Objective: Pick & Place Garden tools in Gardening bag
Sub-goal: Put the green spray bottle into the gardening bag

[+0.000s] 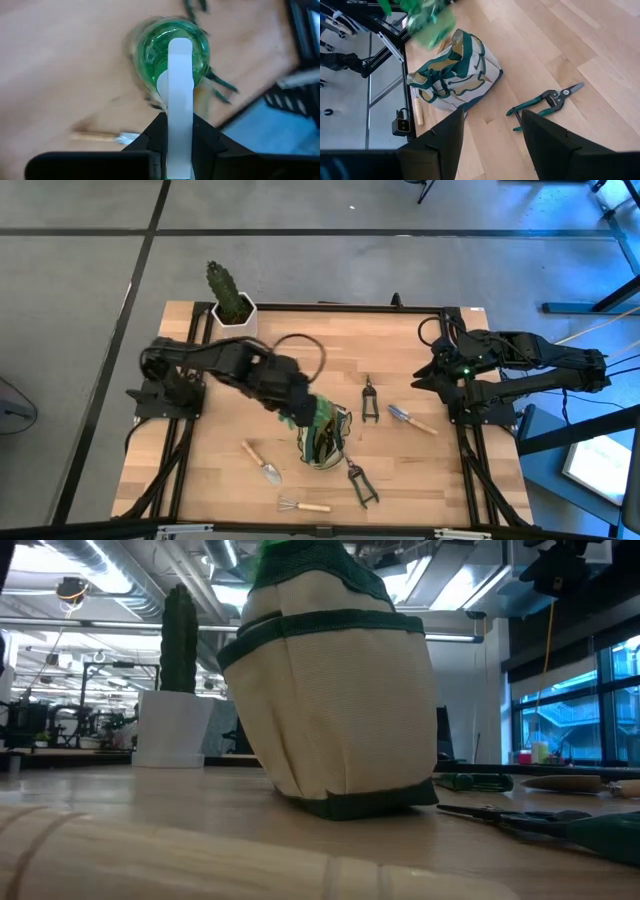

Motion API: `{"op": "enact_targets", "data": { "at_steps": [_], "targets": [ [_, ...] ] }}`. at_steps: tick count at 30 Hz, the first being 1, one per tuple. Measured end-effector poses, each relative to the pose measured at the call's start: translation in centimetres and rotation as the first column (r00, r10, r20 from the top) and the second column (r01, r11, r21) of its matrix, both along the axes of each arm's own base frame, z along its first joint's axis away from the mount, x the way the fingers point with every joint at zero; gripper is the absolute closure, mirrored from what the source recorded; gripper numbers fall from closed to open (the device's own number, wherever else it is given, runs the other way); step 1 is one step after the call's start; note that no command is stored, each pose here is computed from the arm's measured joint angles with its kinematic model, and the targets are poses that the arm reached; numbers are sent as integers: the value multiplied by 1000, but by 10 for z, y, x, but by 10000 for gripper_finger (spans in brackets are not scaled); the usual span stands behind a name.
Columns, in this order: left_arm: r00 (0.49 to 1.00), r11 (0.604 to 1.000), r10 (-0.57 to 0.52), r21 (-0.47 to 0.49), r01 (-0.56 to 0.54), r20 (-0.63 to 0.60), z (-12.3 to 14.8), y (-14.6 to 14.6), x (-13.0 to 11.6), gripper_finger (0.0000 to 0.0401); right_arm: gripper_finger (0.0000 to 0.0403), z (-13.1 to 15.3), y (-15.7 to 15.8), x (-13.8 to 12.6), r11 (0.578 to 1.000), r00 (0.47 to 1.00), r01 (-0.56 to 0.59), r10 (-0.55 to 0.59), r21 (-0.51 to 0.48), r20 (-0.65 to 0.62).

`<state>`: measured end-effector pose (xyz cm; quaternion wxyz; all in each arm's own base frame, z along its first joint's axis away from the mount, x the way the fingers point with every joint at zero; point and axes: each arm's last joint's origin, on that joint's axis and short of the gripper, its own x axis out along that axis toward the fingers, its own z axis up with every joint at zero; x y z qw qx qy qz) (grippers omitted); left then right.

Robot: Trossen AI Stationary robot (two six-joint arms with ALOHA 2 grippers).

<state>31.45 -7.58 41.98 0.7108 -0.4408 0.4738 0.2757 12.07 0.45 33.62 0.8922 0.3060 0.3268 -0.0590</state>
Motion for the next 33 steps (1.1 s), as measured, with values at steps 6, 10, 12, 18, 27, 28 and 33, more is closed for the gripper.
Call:
{"op": "enact_targets", "data": {
  "at_steps": [6,10,12,18,27,28,33],
  "targets": [
    [997,998,-62,-3,62,-46,-13,10,23,358,201,0,0,0,1000,1000,0,0,4,0],
    [993,994,-102,-43,99,-64,-16,10,27,358,201,0,0,0,1000,1000,-1,1,5,-1],
    [991,992,-116,-63,112,-68,-18,9,29,358,201,0,0,0,1000,1000,-1,1,5,-3],
    [983,978,-179,-117,173,-46,-27,0,42,358,200,0,0,0,1000,1000,0,0,7,-3],
    [963,964,-249,-120,236,-108,-54,-4,63,358,200,0,0,0,1000,1000,-3,3,1,0],
    [962,964,-250,-118,238,-106,-56,-2,65,358,200,0,0,0,1000,1000,-3,3,1,1],
    [969,970,-233,-98,225,-83,-60,9,74,358,200,0,0,0,1000,1000,-3,3,1,0]
  ]
}}
